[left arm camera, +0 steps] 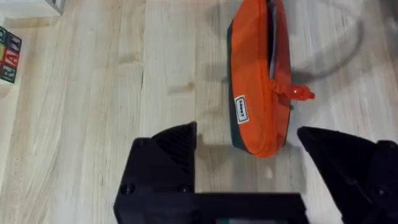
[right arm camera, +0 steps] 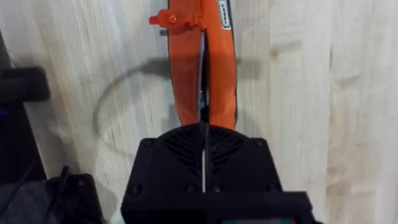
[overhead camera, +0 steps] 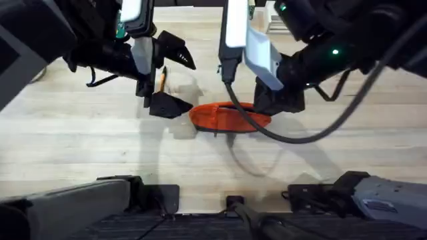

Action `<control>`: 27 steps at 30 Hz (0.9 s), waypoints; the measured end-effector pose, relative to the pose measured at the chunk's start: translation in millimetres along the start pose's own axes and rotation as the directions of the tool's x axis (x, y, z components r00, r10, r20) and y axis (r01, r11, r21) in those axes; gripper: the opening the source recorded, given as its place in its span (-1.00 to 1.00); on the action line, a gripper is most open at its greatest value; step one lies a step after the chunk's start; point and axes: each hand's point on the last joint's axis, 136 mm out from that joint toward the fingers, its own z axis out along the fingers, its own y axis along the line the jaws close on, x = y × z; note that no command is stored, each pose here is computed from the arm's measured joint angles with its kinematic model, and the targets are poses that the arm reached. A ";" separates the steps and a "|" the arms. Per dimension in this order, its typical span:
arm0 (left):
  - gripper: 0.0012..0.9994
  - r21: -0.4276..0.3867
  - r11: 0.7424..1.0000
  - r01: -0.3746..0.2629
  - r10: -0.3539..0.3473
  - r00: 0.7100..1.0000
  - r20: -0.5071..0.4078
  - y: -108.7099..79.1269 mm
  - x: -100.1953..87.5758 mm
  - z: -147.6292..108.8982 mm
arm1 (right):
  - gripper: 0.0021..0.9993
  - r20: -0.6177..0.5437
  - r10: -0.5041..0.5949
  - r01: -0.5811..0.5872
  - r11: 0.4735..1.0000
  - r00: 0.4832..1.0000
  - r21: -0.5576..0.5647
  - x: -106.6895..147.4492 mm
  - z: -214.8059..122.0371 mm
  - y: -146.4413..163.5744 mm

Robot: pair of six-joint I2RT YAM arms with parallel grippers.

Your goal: Unzip the bag, pick up the pens from the table one at a time and place them inside, then zip the bag closed.

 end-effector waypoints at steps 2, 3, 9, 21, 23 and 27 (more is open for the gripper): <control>0.99 -0.002 1.000 -0.002 0.002 1.000 0.000 0.5 0.0 0.0 | -0.94 -0.008 0.004 -0.004 1.000 1.000 -0.018 0.4 5.1 0.3; 0.99 -0.002 1.000 -0.003 0.003 1.000 0.000 0.7 0.0 0.0 | -0.94 -0.012 0.006 -0.006 1.000 1.000 -0.027 0.6 7.8 0.5; 0.99 -0.002 1.000 -0.003 0.003 1.000 0.000 0.6 0.0 0.0 | -0.94 -0.046 0.014 -0.018 0.997 0.999 -0.078 2.6 28.3 -1.4; 0.99 -0.002 1.000 -0.003 0.003 1.000 0.000 0.6 0.0 0.0 | -0.94 -0.057 0.005 -0.011 0.994 0.998 -0.109 -1.0 58.6 -12.2; 0.99 -0.002 1.000 -0.003 0.003 1.000 0.000 0.6 0.0 0.0 | -0.94 -0.055 0.004 -0.011 0.993 0.999 -0.117 -2.1 63.5 -13.1; 0.99 -0.002 1.000 -0.003 0.003 1.000 0.000 0.6 0.0 0.0 | -0.94 -0.063 0.007 -0.016 0.991 0.998 -0.133 -1.1 70.2 -13.0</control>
